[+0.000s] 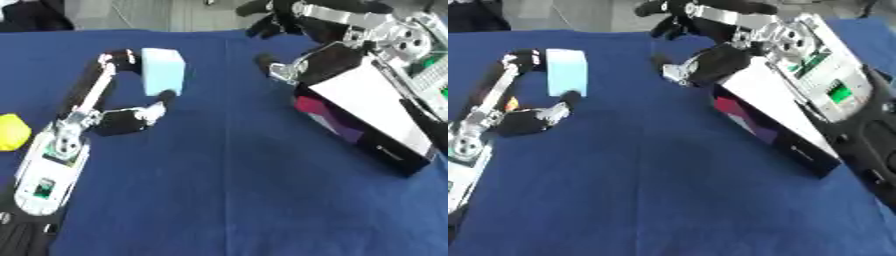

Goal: Pick up the objects with one hand, pass them to the other hand, and then place them into the box on the other side of the table.

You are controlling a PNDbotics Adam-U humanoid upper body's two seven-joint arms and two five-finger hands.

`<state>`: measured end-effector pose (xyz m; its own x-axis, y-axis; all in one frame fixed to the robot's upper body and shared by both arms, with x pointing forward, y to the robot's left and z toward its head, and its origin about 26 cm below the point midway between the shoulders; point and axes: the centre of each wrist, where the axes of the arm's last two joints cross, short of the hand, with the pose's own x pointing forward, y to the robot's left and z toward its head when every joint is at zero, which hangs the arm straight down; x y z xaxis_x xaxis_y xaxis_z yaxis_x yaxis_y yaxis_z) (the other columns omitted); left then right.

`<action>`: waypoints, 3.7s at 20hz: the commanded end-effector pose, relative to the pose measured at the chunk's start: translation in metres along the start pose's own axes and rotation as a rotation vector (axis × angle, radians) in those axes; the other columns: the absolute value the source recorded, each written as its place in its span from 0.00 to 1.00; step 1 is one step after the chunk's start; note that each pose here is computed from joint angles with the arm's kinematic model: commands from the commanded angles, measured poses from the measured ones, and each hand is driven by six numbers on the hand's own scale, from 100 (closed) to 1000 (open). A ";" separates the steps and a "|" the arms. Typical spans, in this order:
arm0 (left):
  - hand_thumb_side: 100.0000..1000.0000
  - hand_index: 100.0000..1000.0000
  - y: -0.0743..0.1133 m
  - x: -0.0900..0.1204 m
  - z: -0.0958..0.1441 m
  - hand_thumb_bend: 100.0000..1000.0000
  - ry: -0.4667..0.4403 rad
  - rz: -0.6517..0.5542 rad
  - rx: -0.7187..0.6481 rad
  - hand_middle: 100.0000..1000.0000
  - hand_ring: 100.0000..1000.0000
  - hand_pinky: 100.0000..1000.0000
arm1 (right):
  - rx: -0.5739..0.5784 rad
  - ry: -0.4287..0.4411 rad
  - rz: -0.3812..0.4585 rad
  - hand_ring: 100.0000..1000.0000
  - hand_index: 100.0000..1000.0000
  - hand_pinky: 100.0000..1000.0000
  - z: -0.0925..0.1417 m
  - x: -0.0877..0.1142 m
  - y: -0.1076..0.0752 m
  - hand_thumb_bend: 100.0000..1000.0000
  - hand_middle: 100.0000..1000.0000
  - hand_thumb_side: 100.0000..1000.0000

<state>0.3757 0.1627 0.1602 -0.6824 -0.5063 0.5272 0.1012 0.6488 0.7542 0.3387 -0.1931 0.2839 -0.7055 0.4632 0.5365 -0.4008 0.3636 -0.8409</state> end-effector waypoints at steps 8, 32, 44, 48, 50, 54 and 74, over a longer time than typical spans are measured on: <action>0.39 0.45 -0.008 0.023 -0.023 0.00 -0.102 -0.011 0.000 0.56 0.59 0.77 | 0.024 -0.024 -0.016 0.90 0.97 0.90 -0.014 0.011 -0.002 0.00 1.00 0.07; 0.23 0.45 -0.025 0.032 -0.032 0.00 -0.212 -0.182 0.008 0.56 0.60 0.76 | 0.075 0.022 0.026 0.91 0.98 0.90 -0.019 0.001 0.007 0.00 1.00 0.29; 0.23 0.45 -0.026 0.032 -0.034 0.00 -0.204 -0.186 0.011 0.55 0.60 0.76 | 0.145 0.003 -0.026 0.90 0.98 0.90 -0.019 -0.001 0.009 0.00 1.00 0.33; 0.22 0.45 -0.026 0.033 -0.034 0.00 -0.206 -0.194 0.011 0.55 0.60 0.76 | 0.172 -0.009 -0.033 0.89 0.98 0.90 -0.019 0.000 0.010 0.00 1.00 0.30; 0.22 0.45 -0.026 0.033 -0.035 0.00 -0.206 -0.196 0.011 0.55 0.60 0.76 | 0.184 -0.012 -0.032 0.89 0.98 0.90 -0.019 0.000 0.010 0.00 1.00 0.27; 0.21 0.45 -0.027 0.033 -0.036 0.00 -0.208 -0.200 0.009 0.55 0.60 0.76 | 0.195 -0.013 -0.028 0.89 0.98 0.90 -0.019 0.000 0.010 0.00 1.00 0.25; 0.17 0.44 -0.027 0.039 -0.036 0.00 -0.243 -0.221 0.011 0.55 0.60 0.76 | 0.157 0.012 0.026 0.89 0.98 0.90 -0.020 -0.004 0.011 0.00 1.00 0.28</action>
<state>0.3744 0.1087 0.1628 -0.8209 -0.5029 0.2706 -0.0514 0.5369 0.8421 0.3499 -0.1733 0.2665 -0.6961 0.4780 0.5357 -0.4955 0.2202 -0.8403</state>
